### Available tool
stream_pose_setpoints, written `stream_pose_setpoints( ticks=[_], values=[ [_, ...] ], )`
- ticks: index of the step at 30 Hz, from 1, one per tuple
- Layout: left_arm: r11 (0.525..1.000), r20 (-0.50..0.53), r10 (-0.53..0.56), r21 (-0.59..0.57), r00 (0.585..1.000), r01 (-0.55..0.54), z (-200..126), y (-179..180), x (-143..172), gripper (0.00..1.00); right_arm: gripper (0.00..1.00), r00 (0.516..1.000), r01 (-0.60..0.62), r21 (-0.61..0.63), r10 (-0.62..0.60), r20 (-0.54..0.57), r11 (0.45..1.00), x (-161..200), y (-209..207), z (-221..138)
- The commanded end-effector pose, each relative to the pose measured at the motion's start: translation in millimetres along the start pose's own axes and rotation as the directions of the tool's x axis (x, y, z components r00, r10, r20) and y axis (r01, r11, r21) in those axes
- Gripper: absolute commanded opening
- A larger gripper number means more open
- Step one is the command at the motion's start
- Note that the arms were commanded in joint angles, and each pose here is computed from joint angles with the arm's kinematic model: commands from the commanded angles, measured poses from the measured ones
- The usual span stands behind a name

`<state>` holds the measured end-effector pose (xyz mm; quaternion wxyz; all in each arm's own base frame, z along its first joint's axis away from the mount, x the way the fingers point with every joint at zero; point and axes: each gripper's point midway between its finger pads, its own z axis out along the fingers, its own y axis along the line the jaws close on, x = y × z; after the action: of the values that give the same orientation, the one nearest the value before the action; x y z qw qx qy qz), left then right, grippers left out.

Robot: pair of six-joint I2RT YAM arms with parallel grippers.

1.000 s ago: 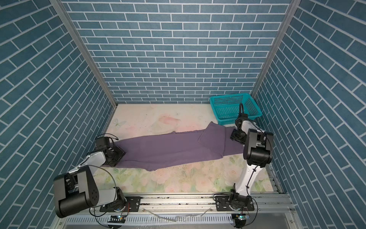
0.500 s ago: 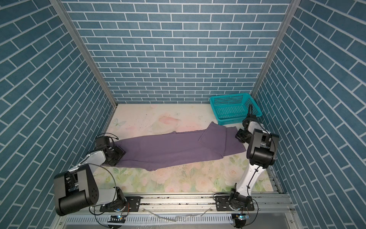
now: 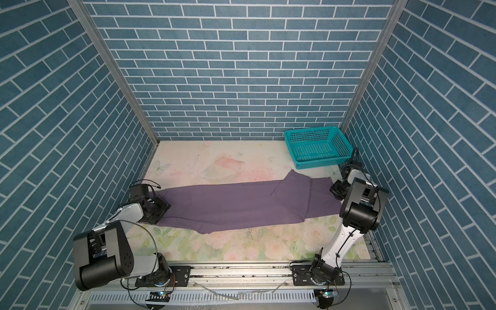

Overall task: Fold and stack the trousers
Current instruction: Move the trousers to the center of the table.

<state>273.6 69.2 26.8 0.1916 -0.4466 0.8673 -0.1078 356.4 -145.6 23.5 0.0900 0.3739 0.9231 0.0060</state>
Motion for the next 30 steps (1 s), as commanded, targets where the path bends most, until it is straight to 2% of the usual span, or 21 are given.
stream_pose_setpoints(
  ticks=[1,4,6,9,12,15,21,25,30],
  values=[
    [0.997,-0.066,-0.014,-0.081,0.998,0.009,14,23,19,0.61,0.25,0.997,-0.005,0.081,-0.002,0.079,0.997,-2,-11,-13],
    [0.997,-0.067,-0.012,-0.072,0.998,0.007,13,22,20,0.61,0.35,0.987,0.063,0.1,-0.076,0.142,0.993,4,8,-39],
    [0.997,-0.066,-0.013,-0.072,0.998,0.008,13,22,19,0.61,0.38,0.966,0.135,0.134,-0.161,0.201,0.982,7,26,-61],
    [0.998,-0.068,-0.014,-0.064,0.998,0.009,12,20,20,0.61,0.42,0.91,0.264,0.182,-0.307,0.279,0.947,20,61,-91],
    [0.998,-0.067,-0.015,-0.058,0.998,0.011,11,19,20,0.61,0.44,0.848,0.398,0.122,-0.415,0.329,0.909,47,110,-104],
    [0.999,-0.071,-0.014,-0.052,0.997,0.01,12,18,21,0.61,0.47,0.802,0.523,-0.003,-0.49,0.34,0.853,85,165,-98],
    [0.999,-0.09,-0.013,-0.044,0.996,0.009,16,18,25,0.61,0.49,0.783,0.601,-0.119,-0.552,0.286,0.79,134,235,-68],
    [0.999,-0.096,-0.014,-0.049,0.995,0.009,17,19,26,0.61,0.49,0.752,0.651,-0.135,-0.612,0.245,0.747,165,265,-51],
    [0.999,-0.101,-0.012,-0.044,0.995,0.007,19,18,25,0.61,0.49,0.756,0.652,-0.163,-0.621,0.206,0.74,183,275,-35]
  ],
)
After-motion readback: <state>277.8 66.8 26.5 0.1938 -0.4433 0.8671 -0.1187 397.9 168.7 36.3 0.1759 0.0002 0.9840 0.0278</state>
